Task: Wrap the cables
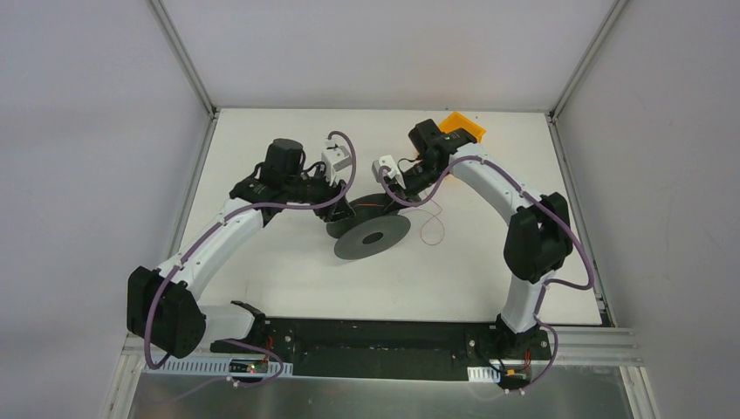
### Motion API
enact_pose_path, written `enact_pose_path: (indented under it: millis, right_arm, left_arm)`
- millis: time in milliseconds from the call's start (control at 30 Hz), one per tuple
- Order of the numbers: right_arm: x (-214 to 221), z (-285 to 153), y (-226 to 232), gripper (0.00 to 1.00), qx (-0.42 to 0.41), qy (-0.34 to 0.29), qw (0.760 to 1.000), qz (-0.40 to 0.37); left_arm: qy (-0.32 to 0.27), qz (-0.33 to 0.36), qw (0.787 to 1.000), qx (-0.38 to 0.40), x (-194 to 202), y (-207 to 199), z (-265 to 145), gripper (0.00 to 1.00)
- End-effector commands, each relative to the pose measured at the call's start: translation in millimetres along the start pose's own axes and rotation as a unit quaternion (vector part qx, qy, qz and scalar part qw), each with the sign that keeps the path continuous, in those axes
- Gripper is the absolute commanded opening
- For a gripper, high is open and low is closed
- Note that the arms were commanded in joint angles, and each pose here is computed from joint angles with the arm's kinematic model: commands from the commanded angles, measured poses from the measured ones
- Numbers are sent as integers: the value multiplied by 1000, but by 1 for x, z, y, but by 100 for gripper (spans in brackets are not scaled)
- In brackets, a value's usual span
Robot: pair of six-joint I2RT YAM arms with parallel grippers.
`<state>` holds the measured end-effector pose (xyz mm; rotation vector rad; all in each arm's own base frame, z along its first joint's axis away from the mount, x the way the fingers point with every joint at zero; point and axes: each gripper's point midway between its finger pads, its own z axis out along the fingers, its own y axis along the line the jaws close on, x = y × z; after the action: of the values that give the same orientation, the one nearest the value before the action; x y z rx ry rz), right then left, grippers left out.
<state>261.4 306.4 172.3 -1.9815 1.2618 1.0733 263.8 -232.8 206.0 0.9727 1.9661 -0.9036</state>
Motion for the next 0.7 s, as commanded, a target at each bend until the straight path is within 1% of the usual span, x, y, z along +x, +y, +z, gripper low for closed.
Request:
enact_pose_path:
  millis: [0, 667]
  right_arm:
    - [-2, 4, 1, 0, -4, -5, 1000, 1]
    - [-3, 5, -1, 0, -3, -12, 1000, 6]
  left_arm:
    - [-32, 24, 999, 2, -19, 6, 3, 46]
    - [-61, 52, 997, -7, -15, 19, 18, 50]
